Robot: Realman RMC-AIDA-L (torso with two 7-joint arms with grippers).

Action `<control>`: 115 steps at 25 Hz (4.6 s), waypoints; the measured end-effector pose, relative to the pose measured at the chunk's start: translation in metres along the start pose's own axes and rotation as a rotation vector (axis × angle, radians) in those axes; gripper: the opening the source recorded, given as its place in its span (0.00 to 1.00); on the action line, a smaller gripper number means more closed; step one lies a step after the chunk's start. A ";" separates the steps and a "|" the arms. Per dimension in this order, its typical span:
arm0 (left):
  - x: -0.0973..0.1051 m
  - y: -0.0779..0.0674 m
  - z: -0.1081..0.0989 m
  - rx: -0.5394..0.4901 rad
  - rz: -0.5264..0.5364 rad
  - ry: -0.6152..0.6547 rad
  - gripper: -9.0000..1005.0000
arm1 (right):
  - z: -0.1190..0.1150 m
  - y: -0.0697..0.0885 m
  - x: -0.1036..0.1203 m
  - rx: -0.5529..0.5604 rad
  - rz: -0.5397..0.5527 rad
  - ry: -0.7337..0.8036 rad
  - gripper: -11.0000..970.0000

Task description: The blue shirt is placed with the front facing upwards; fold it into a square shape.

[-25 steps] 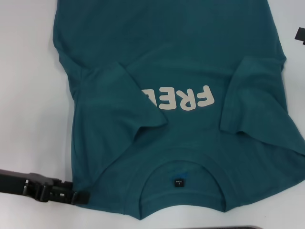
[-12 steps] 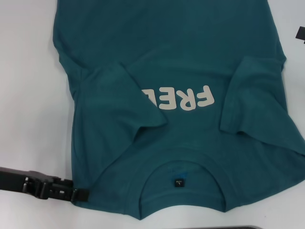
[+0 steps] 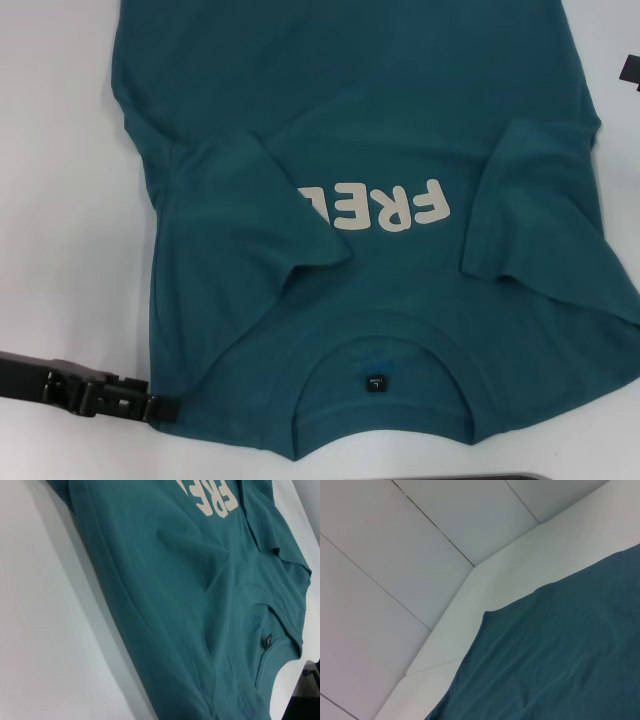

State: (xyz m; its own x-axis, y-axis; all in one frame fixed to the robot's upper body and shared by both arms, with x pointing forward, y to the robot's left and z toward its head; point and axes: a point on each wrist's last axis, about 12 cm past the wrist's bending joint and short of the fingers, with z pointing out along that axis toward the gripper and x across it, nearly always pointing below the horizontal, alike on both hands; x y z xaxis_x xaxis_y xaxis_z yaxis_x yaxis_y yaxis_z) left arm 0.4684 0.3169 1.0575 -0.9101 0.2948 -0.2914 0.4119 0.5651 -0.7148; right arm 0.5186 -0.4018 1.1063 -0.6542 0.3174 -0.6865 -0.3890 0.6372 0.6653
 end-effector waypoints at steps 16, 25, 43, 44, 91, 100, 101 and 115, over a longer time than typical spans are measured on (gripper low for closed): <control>-0.010 -0.006 0.010 0.022 0.029 0.020 0.89 | 0.000 0.000 -0.001 0.000 0.007 0.000 0.97; -0.012 -0.003 0.009 -0.018 0.025 0.016 0.87 | 0.000 0.000 -0.001 0.001 0.007 -0.002 0.97; -0.020 -0.001 0.015 -0.081 0.024 0.063 0.28 | -0.001 0.000 -0.002 0.001 0.006 -0.009 0.97; -0.021 0.000 0.013 -0.084 0.023 0.060 0.25 | -0.001 0.000 -0.002 0.002 0.005 -0.009 0.97; -0.004 0.002 -0.009 -0.037 0.039 -0.055 0.09 | -0.078 -0.004 0.081 0.088 0.378 0.337 0.94; -0.001 0.004 -0.010 -0.045 0.033 -0.053 0.09 | -0.070 -0.004 0.091 0.077 0.397 0.363 0.93; 0.000 0.004 -0.010 -0.045 0.032 -0.053 0.09 | -0.069 -0.004 0.091 0.077 0.398 0.368 0.92; 0.000 0.004 -0.010 -0.049 0.039 -0.052 0.09 | -0.074 -0.004 0.097 0.101 0.421 0.415 0.90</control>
State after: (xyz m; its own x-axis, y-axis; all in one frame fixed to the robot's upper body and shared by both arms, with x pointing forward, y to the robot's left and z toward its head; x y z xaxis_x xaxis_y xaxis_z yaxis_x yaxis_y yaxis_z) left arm 0.4708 0.3269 1.0611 -0.8940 0.2778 -0.3515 0.4475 0.5911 -0.6710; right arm 0.4089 -0.4256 1.0586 -0.9453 0.2692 -0.1844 0.0089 0.5862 0.8101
